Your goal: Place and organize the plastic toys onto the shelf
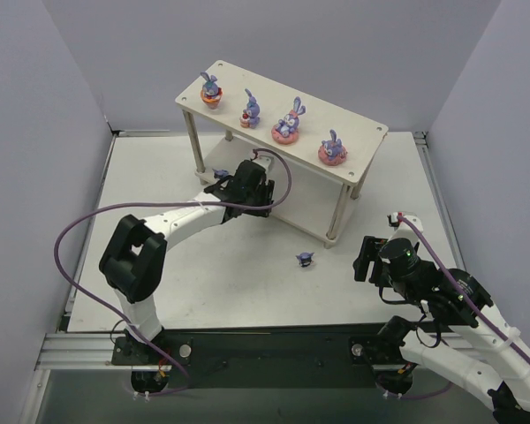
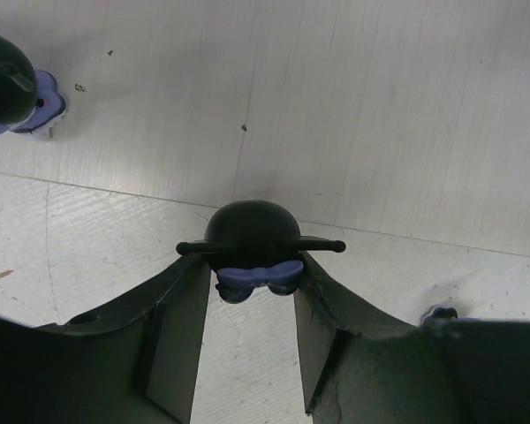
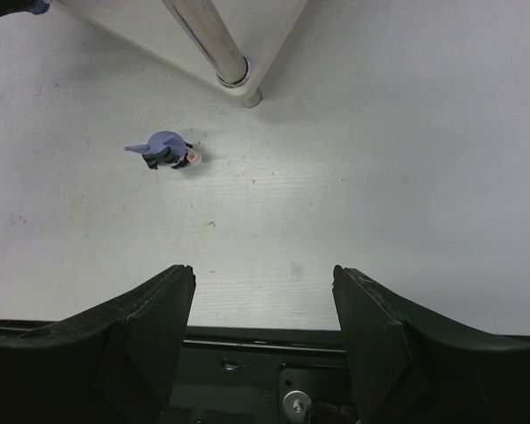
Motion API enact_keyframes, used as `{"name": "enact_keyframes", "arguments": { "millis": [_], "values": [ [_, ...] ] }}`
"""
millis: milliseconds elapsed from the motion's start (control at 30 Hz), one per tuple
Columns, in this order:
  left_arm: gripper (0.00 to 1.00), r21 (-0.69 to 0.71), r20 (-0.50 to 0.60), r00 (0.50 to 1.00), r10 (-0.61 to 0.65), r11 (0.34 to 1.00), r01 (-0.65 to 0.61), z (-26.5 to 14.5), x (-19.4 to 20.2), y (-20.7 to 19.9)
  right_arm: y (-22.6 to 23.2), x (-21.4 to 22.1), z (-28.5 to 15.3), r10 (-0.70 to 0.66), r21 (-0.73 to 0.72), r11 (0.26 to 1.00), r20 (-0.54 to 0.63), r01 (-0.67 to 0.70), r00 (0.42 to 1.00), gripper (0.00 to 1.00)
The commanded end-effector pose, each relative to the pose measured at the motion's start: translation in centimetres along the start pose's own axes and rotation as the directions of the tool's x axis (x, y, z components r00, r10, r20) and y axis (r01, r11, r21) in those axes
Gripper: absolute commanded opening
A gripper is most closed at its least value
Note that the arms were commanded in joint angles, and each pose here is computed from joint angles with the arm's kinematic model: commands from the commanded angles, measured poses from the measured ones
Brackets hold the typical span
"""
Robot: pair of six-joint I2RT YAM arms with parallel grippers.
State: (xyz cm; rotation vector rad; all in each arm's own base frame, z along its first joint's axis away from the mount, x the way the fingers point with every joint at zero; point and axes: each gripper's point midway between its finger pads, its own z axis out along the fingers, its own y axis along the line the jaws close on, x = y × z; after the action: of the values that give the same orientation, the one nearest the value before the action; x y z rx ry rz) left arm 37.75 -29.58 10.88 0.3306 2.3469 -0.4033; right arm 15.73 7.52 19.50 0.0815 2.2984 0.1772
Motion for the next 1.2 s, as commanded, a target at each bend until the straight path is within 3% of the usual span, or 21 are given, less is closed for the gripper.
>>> {"name": "enact_keyframes", "arguments": {
  "millis": [0, 1167],
  "values": [
    [0.14, 0.030, 0.092, 0.996, 0.019, 0.999, -0.021, -0.1, -3.6, -1.0, -0.9, -0.1, -0.2, 0.000, 0.040, 0.999, 0.004, 0.000, 1.000, 0.65],
    [0.09, 0.055, 0.181, 0.983, 0.013, 0.998, -0.023, -0.6, -6.0, -1.1, -1.0, 0.2, 0.1, -0.008, 0.051, 0.999, -0.006, 0.008, 1.000, 0.65]
  ]
}}
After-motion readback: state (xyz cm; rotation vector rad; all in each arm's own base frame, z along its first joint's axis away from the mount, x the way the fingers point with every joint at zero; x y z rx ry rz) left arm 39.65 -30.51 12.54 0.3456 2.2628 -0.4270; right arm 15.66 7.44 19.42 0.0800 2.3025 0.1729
